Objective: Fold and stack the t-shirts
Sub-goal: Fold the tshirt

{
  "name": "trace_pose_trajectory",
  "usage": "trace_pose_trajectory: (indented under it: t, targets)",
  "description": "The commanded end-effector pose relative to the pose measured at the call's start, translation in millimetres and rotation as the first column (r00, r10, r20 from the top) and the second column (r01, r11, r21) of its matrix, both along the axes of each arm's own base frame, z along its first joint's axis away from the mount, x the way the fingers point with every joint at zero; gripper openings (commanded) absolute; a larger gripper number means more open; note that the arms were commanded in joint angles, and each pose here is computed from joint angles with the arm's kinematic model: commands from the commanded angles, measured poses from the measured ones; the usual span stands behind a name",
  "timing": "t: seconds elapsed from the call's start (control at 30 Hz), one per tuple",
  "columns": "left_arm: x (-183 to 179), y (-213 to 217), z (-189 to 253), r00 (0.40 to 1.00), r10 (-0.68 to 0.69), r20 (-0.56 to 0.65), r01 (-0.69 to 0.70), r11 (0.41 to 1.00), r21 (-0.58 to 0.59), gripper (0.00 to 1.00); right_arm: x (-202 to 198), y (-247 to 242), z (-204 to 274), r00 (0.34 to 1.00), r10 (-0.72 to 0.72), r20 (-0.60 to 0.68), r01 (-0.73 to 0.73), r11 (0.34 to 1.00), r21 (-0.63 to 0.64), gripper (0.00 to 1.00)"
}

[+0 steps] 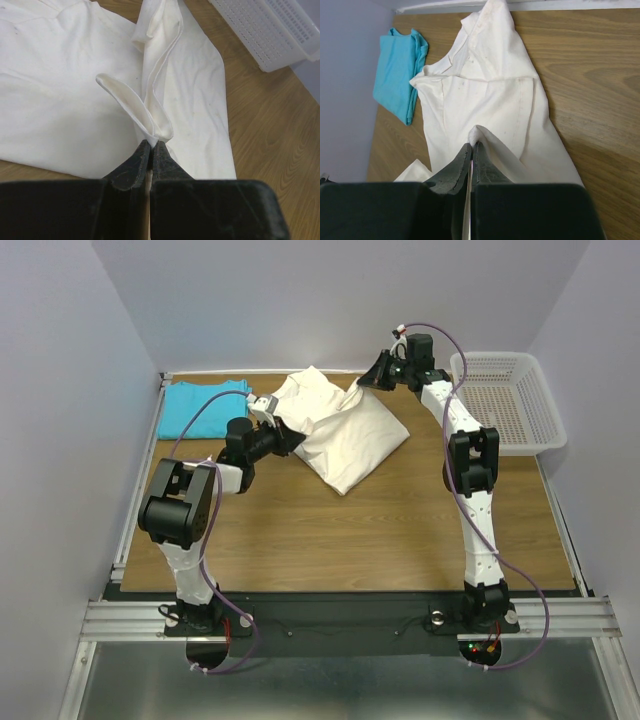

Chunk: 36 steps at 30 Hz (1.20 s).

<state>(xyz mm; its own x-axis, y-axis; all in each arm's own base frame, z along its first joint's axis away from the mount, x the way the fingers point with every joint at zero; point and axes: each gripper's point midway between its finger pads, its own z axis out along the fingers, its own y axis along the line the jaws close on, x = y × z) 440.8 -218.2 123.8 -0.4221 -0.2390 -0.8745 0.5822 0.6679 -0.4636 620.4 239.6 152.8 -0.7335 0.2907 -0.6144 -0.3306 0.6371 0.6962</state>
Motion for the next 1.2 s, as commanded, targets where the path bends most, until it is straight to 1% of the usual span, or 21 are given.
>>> trace_pose_trajectory:
  t: [0.0, 0.2, 0.3, 0.33, 0.37, 0.4, 0.43, 0.47, 0.5, 0.53, 0.57, 0.6, 0.73, 0.77, 0.83, 0.9, 0.93, 1.0, 1.07, 1.1, 1.17]
  targets:
    - [14, 0, 28, 0.997, 0.009, 0.077, -0.006, 0.999, -0.039, 0.0, 11, 5, 21, 0.996, -0.006, 0.094, 0.004, 1.0, 0.018, 0.01]
    - [17, 6, 23, 0.998, 0.04, 0.056, -0.038, 0.999, -0.036, 0.01, 11, 7, 20, 0.996, -0.001, 0.092, -0.001, 1.0, 0.024, 0.03]
    - [18, 9, 21, 0.997, 0.054, 0.046, -0.052, 0.998, -0.034, 0.06, 12, 6, 19, 0.996, -0.003, 0.088, 0.001, 1.0, 0.032, 0.09]
    - [18, 9, 21, 0.997, 0.055, 0.046, -0.054, 0.998, -0.032, 0.1, 13, 7, 18, 0.996, -0.003, 0.087, 0.0, 0.999, 0.033, 0.15]
    - [19, 11, 21, 0.997, 0.066, 0.042, -0.065, 0.997, -0.032, 0.24, 13, 7, 19, 0.996, -0.003, 0.09, 0.0, 0.999, 0.035, 0.19]
    - [20, 12, 22, 0.996, 0.073, 0.042, -0.072, 0.997, -0.031, 0.3, 13, 8, 18, 0.996, -0.002, 0.088, -0.001, 0.999, 0.036, 0.27]
    - [20, 14, 22, 0.996, 0.084, 0.04, -0.083, 0.996, -0.028, 0.42, 13, 8, 20, 0.996, -0.004, 0.092, 0.0, 0.999, 0.036, 0.3]
    - [22, 16, 25, 0.994, 0.099, 0.047, -0.098, 0.995, -0.028, 0.48, 14, 7, 19, 0.996, -0.005, 0.093, 0.001, 0.999, 0.035, 0.34]
    - [24, 18, 26, 0.993, 0.11, 0.049, -0.109, 0.994, -0.024, 0.51, 14, 8, 22, 0.995, -0.003, 0.098, 0.0, 0.999, 0.036, 0.38]
    - [25, 20, 29, 0.991, 0.121, 0.056, -0.12, 0.993, -0.024, 0.56, 15, 7, 22, 0.995, -0.007, 0.101, 0.003, 0.999, 0.034, 0.44]
    - [28, 24, 35, 0.987, 0.146, 0.068, -0.145, 0.989, -0.02, 0.66, 14, 7, 27, 0.993, -0.005, 0.114, 0.001, 1.0, 0.032, 0.46]
    - [30, 28, 39, 0.984, 0.163, 0.076, -0.162, 0.987, -0.015, 0.71, 14, 6, 30, 0.993, -0.007, 0.121, 0.004, 1.0, 0.028, 0.48]
    - [38, 42, 62, 0.964, 0.234, 0.127, -0.238, 0.971, 0.018, 0.72, 14, 3, 52, 0.985, -0.013, 0.174, 0.011, 1.0, 0.013, 0.5]
    - [43, 49, 70, 0.951, 0.274, 0.146, -0.28, 0.96, 0.025, 0.73, 13, 2, 53, 0.984, -0.014, 0.179, 0.013, 1.0, 0.007, 0.51]
    - [44, 57, 78, 0.94, 0.303, 0.158, -0.315, 0.947, 0.056, 0.74, 9, 1, 65, 0.978, -0.005, 0.207, 0.006, 1.0, -0.004, 0.51]
    - [47, 67, 86, 0.922, 0.347, 0.174, -0.366, 0.926, 0.092, 0.76, 4, 0, 63, 0.977, 0.011, 0.211, -0.006, 1.0, -0.023, 0.52]
    - [49, 74, 94, 0.907, 0.373, 0.195, -0.397, 0.912, 0.102, 0.76, -1, -1, 73, 0.973, 0.023, 0.229, -0.018, 0.999, -0.026, 0.52]
    - [47, 78, 94, 0.906, 0.38, 0.187, -0.406, 0.906, 0.123, 0.76, -10, -2, 65, 0.971, 0.063, 0.232, -0.051, 0.997, -0.058, 0.53]
    - [42, 77, 98, 0.913, 0.366, 0.183, -0.391, 0.912, 0.128, 0.76, -24, 0, 77, 0.959, 0.113, 0.261, -0.096, 0.993, -0.075, 0.55]
    - [39, 75, 97, 0.919, 0.355, 0.172, -0.378, 0.917, 0.127, 0.76, -31, -3, 60, 0.958, 0.143, 0.25, -0.119, 0.987, -0.109, 0.55]
    - [29, 66, 92, 0.944, 0.311, 0.115, -0.323, 0.94, 0.111, 0.74, -44, -8, 72, 0.943, 0.17, 0.287, -0.133, 0.981, -0.143, 0.57]
